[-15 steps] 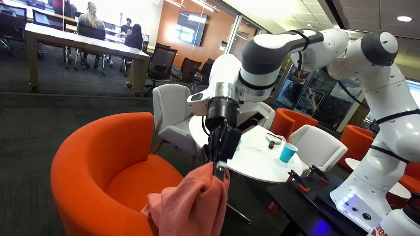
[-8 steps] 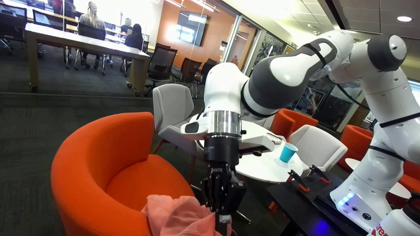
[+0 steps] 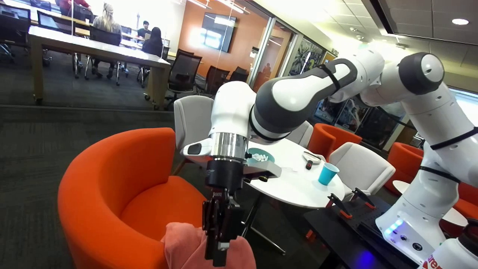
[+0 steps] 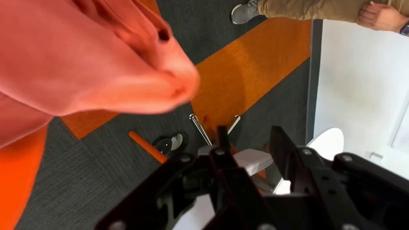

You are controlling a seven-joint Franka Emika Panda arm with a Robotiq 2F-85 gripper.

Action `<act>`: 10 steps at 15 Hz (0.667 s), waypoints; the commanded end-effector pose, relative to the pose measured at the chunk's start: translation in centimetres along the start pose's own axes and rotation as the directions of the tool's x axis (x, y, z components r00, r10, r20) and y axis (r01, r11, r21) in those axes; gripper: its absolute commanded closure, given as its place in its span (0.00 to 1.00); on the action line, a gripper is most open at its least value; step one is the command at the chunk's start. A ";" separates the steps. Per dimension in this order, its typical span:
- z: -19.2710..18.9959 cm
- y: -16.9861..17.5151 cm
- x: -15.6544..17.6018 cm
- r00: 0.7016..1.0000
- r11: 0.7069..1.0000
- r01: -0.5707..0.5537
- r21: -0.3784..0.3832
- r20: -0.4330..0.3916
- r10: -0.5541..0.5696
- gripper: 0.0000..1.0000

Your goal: Put the sweatshirt on the armrest of the orange chair

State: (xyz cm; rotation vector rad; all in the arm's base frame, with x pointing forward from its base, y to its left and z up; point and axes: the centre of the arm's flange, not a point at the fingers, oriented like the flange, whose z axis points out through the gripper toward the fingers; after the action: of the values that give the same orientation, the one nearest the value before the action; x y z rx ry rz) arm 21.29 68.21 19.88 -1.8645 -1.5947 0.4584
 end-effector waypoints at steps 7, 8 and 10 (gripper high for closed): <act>-8.6 -4.2 0.2 0.990 0.994 -0.110 0.015 -0.086 0.111 0.00; -9.7 -5.0 -0.1 0.985 0.991 -0.133 0.009 -0.106 0.133 0.00; -12.1 -6.8 -1.4 0.972 0.983 -0.184 -0.016 -0.151 0.180 0.00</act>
State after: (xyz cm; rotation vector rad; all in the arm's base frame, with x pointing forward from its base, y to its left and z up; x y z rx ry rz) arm 24.55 68.43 28.54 -1.9360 -1.4224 0.4014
